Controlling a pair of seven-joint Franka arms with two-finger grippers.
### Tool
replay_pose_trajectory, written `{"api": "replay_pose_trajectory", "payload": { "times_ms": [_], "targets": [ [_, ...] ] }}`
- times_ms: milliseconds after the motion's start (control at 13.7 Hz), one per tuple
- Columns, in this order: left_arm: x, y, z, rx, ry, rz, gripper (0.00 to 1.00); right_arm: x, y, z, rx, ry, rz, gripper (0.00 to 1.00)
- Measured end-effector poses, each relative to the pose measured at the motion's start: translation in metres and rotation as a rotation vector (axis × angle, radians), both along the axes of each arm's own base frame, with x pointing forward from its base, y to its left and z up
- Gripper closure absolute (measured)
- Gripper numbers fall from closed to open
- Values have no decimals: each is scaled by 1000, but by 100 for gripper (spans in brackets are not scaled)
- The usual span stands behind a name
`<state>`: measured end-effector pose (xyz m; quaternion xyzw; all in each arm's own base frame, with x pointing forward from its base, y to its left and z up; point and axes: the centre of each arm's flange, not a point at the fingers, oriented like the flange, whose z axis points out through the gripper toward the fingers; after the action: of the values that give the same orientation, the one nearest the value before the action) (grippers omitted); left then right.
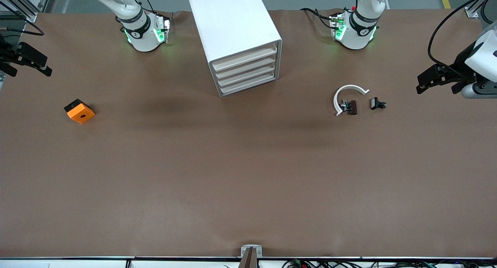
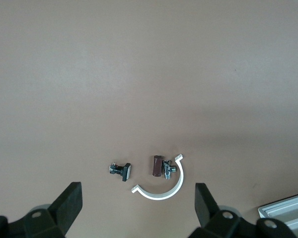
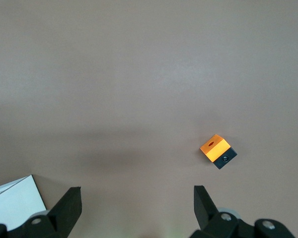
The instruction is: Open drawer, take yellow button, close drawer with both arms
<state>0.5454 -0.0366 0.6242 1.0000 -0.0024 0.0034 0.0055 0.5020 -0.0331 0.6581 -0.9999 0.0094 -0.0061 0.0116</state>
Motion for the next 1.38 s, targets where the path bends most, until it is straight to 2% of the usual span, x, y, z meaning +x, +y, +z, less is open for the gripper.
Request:
{"api": "replay_pose_trajectory", "payload": {
  "times_ms": [583,874,1385],
  "targets": [
    [1,2,-2,0,5,5,0,0,0,0,0,2,0,0],
    [8,9,-17,0,34,17,0,0,0,0,0,2,0,0],
    [33,19,-73,0,132,40,0,0,2,0,0,0,3,0]
  ]
}}
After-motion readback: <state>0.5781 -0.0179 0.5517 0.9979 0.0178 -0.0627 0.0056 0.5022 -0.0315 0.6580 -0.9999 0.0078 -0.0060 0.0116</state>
